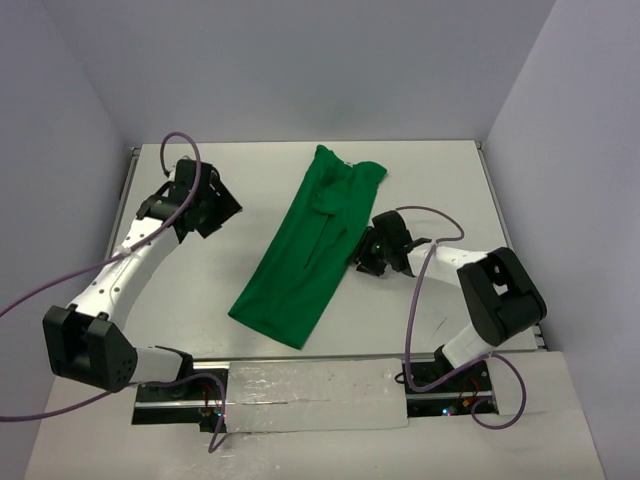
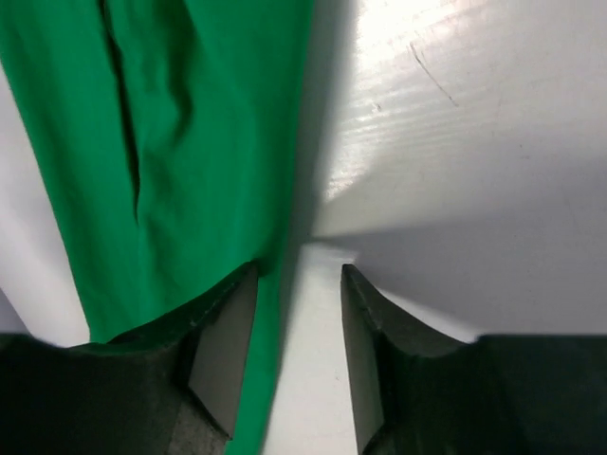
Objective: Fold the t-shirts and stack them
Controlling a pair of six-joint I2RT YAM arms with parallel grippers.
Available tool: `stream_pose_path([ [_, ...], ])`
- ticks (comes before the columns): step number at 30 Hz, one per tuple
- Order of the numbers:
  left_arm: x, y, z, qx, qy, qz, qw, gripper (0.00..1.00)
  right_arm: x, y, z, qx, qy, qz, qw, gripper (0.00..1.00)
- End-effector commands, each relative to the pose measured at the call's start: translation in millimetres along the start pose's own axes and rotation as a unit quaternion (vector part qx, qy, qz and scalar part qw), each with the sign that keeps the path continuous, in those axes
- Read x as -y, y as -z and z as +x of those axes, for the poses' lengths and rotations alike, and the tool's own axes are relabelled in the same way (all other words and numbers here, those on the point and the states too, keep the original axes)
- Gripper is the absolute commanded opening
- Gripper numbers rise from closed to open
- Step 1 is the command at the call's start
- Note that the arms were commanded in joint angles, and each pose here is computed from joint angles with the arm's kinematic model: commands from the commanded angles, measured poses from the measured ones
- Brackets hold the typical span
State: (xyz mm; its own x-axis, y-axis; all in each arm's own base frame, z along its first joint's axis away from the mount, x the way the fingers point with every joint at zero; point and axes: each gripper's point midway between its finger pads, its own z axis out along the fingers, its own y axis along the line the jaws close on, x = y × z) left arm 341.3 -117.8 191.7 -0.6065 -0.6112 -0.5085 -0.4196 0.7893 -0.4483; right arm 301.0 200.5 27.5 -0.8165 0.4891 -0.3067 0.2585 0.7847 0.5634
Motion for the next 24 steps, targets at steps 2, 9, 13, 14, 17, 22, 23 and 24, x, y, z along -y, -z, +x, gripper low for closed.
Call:
stream_pose_path([
  [2, 80.0, -42.3, 16.8, -0.029, -0.103, 0.066, 0.992, 0.71, -12.1, 18.3, -31.8, 0.06, 0.0, -0.023, 0.998, 0.62],
  [9, 136.3, -127.0, 4.8, -0.005, -0.222, 0.023, 0.975, 0.84, 10.8, 78.0, -46.8, 0.118, 0.003, -0.02, 0.993, 0.78],
  [13, 166.8, -159.5, 13.2, -0.012, -0.271, 0.08, 0.959, 0.88, 11.1, 110.6, -56.4, 0.151, 0.017, -0.02, 0.988, 0.79],
  [14, 170.4, -173.7, 20.0, -0.019, -0.285, 0.088, 0.954, 0.88, 9.0, 117.3, -59.4, 0.158, 0.019, -0.022, 0.987, 0.79],
  [17, 180.3, -196.9, 31.9, -0.032, -0.318, 0.104, 0.942, 0.88, 4.8, 131.5, -64.5, 0.171, 0.025, -0.026, 0.985, 0.8],
  [22, 176.4, -223.8, 35.1, -0.032, -0.311, 0.096, 0.945, 0.85, 0.3, 140.5, -65.8, 0.18, 0.03, -0.038, 0.982, 0.8],
  [23, 174.9, -226.8, 34.1, -0.033, -0.3, 0.099, 0.948, 0.82, 0.1, 137.8, -64.7, 0.177, 0.03, -0.04, 0.983, 0.79],
  [24, 174.7, -227.9, 34.0, -0.035, -0.29, 0.105, 0.951, 0.79, 0.5, 133.3, -62.7, 0.17, 0.029, -0.042, 0.984, 0.77],
])
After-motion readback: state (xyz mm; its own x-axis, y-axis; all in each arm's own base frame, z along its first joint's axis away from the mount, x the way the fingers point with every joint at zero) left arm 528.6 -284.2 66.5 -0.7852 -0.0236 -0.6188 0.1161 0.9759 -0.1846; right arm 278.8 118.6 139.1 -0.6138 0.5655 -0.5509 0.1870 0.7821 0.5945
